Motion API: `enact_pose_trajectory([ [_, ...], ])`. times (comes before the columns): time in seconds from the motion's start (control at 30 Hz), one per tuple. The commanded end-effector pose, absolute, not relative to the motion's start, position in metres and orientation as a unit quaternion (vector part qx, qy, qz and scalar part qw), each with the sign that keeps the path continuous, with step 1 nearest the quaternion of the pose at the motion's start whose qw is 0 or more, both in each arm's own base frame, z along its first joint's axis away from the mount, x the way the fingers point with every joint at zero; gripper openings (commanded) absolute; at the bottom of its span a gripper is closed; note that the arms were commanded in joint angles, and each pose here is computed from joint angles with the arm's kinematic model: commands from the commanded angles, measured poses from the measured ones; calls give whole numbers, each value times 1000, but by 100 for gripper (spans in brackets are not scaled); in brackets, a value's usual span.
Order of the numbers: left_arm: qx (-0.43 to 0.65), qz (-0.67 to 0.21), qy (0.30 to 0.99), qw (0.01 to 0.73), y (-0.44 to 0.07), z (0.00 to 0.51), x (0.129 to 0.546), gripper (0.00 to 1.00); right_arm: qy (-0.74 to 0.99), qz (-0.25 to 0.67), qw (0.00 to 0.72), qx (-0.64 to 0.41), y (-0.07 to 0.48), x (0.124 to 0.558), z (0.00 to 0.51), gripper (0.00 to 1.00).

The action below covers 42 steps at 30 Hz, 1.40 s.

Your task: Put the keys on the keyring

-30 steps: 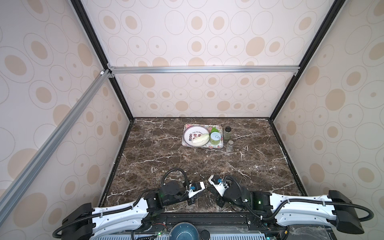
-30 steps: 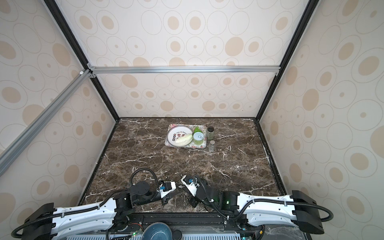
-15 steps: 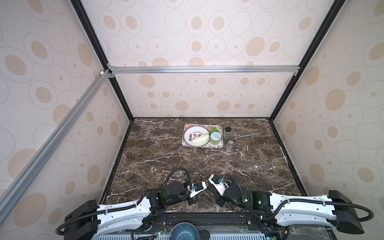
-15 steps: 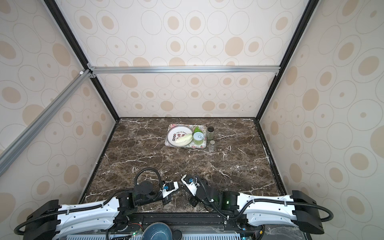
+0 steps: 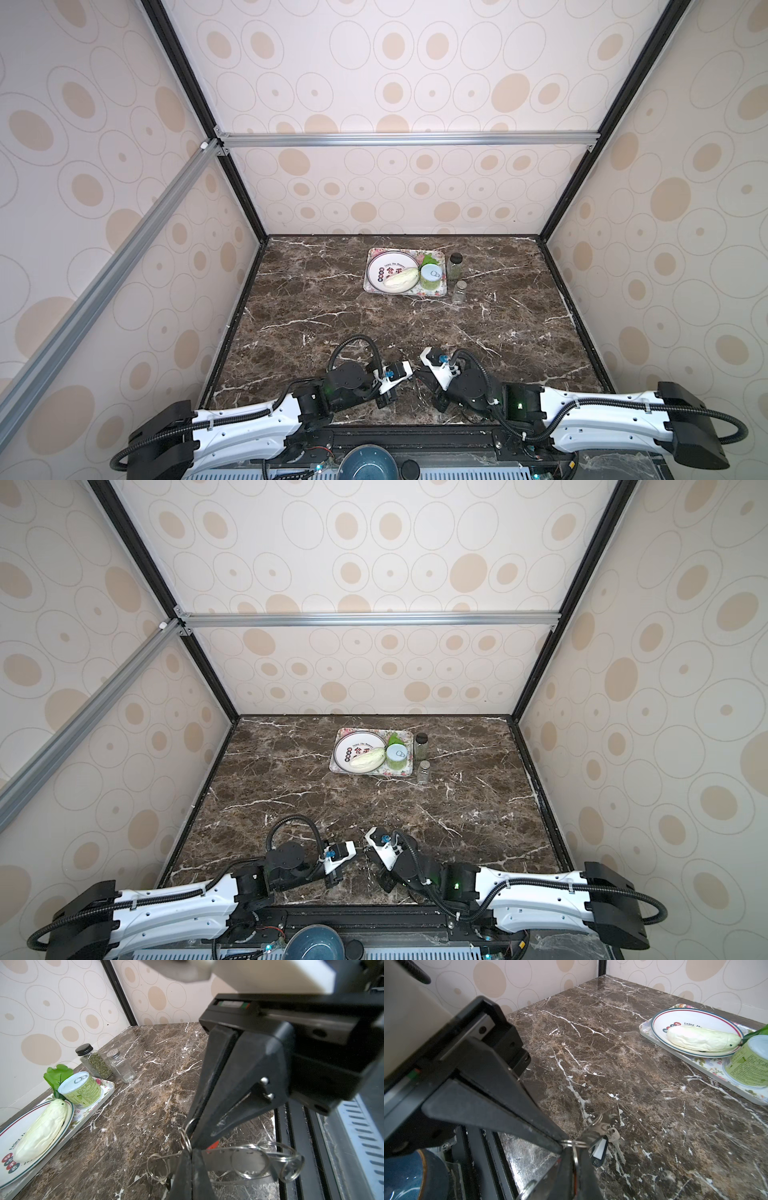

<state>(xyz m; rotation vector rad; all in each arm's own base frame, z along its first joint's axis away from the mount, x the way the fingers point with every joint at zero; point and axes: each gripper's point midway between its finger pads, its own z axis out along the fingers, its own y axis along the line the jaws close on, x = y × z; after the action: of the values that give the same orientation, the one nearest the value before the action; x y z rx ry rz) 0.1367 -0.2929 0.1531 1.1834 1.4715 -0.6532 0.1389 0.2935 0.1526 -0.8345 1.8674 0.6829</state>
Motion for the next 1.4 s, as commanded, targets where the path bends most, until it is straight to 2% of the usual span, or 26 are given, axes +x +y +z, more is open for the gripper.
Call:
enact_pose_trajectory([
  [0.0, 482, -273, 599, 579, -293, 176, 143, 0, 781, 292, 459, -307, 284, 148, 140, 0],
  [0.47, 481, -292, 574, 596, -297, 187, 138, 0, 786, 311, 437, -309, 287, 145, 132, 0],
  [0.83, 481, -282, 592, 582, -297, 177, 142, 0, 777, 301, 459, -310, 281, 148, 144, 0],
  [1.03, 488, -280, 601, 567, -302, 174, 143, 22, 765, 303, 470, -321, 284, 148, 157, 0],
  [1.23, 491, -282, 602, 563, -306, 176, 143, 29, 763, 301, 468, -328, 288, 148, 158, 0],
  [1.37, 498, -275, 605, 557, -308, 174, 145, 28, 764, 300, 469, -327, 287, 149, 157, 0],
])
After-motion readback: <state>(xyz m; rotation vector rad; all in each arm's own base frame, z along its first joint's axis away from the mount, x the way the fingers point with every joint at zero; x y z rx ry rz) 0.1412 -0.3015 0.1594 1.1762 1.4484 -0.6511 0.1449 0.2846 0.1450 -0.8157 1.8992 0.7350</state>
